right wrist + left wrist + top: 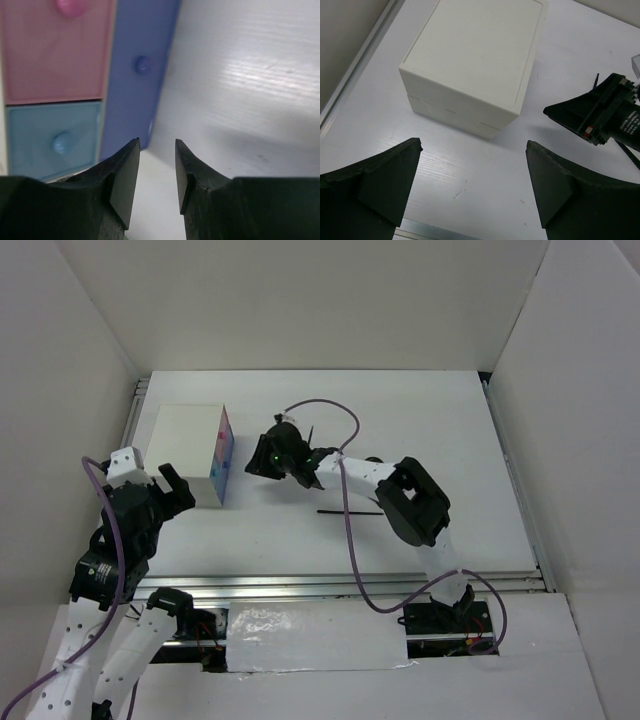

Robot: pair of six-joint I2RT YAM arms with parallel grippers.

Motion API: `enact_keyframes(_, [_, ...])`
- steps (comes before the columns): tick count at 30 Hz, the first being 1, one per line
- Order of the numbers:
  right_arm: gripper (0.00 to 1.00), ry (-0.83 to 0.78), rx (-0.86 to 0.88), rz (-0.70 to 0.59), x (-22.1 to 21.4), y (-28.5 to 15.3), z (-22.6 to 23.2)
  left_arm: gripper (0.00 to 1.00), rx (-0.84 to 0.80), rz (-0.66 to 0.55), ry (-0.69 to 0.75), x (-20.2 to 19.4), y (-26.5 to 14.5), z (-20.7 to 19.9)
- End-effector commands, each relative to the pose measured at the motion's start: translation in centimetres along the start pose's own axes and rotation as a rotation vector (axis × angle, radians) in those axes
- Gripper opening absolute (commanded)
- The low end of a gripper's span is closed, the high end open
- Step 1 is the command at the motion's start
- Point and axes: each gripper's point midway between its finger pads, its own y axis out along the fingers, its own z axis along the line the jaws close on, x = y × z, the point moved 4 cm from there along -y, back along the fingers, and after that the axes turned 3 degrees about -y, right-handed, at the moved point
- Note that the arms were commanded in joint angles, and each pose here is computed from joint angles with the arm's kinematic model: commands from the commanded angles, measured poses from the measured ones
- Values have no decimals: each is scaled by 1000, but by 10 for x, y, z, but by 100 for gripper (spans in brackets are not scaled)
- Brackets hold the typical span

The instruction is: Organize the makeup

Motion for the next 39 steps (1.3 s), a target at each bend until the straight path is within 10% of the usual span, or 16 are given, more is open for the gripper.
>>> enact_keyframes(1, [44,63,245,-102,50,-25,24,99,-20,-26,-9,6,2,-5])
enact_keyframes(6, [60,54,604,-36,74,-10,36,99,-23,-31,-11,7,1,-5])
enact_keyframes(18, [67,124,772,-4,85,39,34,99,-37,-22,3,5,4,-7])
enact_keyframes(39, [46,171,831,6,86,58,44,99,-54,-17,10,5,4,-10])
